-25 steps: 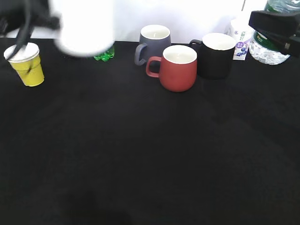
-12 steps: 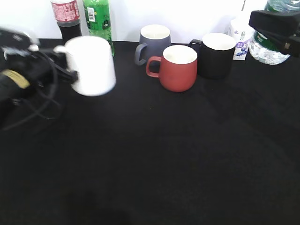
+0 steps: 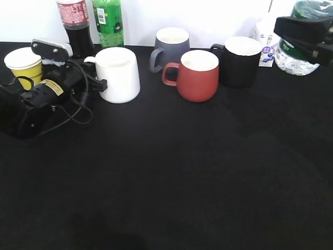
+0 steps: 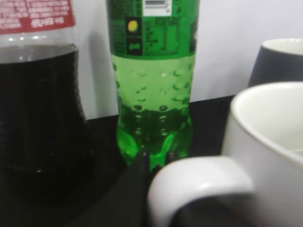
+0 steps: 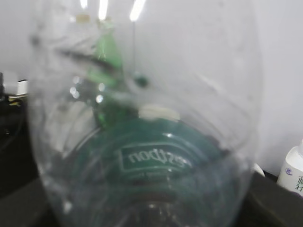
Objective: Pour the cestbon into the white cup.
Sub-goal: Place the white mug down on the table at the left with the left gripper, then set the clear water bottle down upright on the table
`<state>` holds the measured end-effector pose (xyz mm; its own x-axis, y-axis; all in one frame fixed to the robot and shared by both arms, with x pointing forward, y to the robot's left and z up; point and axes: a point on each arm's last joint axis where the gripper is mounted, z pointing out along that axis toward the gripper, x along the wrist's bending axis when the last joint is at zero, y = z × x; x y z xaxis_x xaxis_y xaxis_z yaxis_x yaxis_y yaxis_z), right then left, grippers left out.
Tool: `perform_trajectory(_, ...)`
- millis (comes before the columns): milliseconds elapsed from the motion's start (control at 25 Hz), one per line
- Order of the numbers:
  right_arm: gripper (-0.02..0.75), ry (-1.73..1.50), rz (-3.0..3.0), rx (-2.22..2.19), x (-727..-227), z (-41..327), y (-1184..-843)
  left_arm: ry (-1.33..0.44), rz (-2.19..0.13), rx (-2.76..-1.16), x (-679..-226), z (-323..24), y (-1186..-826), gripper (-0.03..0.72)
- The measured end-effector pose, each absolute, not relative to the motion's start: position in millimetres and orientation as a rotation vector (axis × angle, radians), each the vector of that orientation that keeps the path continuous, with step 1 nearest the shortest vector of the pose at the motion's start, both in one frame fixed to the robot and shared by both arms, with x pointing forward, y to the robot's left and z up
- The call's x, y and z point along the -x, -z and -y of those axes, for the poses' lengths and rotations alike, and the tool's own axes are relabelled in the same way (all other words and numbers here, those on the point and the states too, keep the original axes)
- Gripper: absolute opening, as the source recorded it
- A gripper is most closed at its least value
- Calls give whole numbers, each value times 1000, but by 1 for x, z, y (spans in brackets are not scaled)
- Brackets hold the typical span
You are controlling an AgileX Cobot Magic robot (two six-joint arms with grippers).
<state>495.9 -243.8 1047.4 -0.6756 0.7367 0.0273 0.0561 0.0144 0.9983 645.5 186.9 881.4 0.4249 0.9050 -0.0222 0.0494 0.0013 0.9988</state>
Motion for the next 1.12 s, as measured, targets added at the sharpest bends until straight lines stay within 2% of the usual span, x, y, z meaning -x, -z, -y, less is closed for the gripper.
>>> perform_trajectory(80,491,-1713,-1776,-813,-496,244,-1048,-844,-927,-1405,-639,-189,-885,284)
perform_trajectory(160,491,-1719,-1762,-824,-497,244,-1048,-837,-942,-1415,-628,-192,-887,325)
perform_trajectory(360,491,-1737,-1713,-863,-498,246,-1051,-797,-954,-1433,-577,-202,-893,333)
perform_trajectory(440,491,-1692,-1640,-1010,-506,254,-1047,-768,-953,-1434,-550,-206,-901,333)
perform_trajectory(520,491,-1622,-1559,-1224,-520,265,-1030,-732,-947,-1455,-520,-211,-910,333)
perform_trajectory(640,491,-1468,-1603,-1147,-543,270,-991,-765,-828,-1365,-493,-214,-961,333)
perform_trajectory(680,491,-1441,-1605,-1128,-547,271,-982,-780,-803,-1370,-488,-214,-974,333)
perform_trajectory(760,491,-1378,-1471,-1226,-566,283,-938,-808,-772,-1394,-479,-216,-992,333)
perform_trajectory(880,491,-1343,-1402,-1300,-577,290,-901,-814,-773,-1404,-477,-216,-995,333)
perform_trajectory(1040,492,-1297,-1438,-1266,-583,290,-896,-813,-776,-1409,-477,-216,-994,333)
perform_trajectory(1120,563,-1259,-1481,-1298,-584,291,-892,-813,-776,-1409,-477,-216,-994,333)
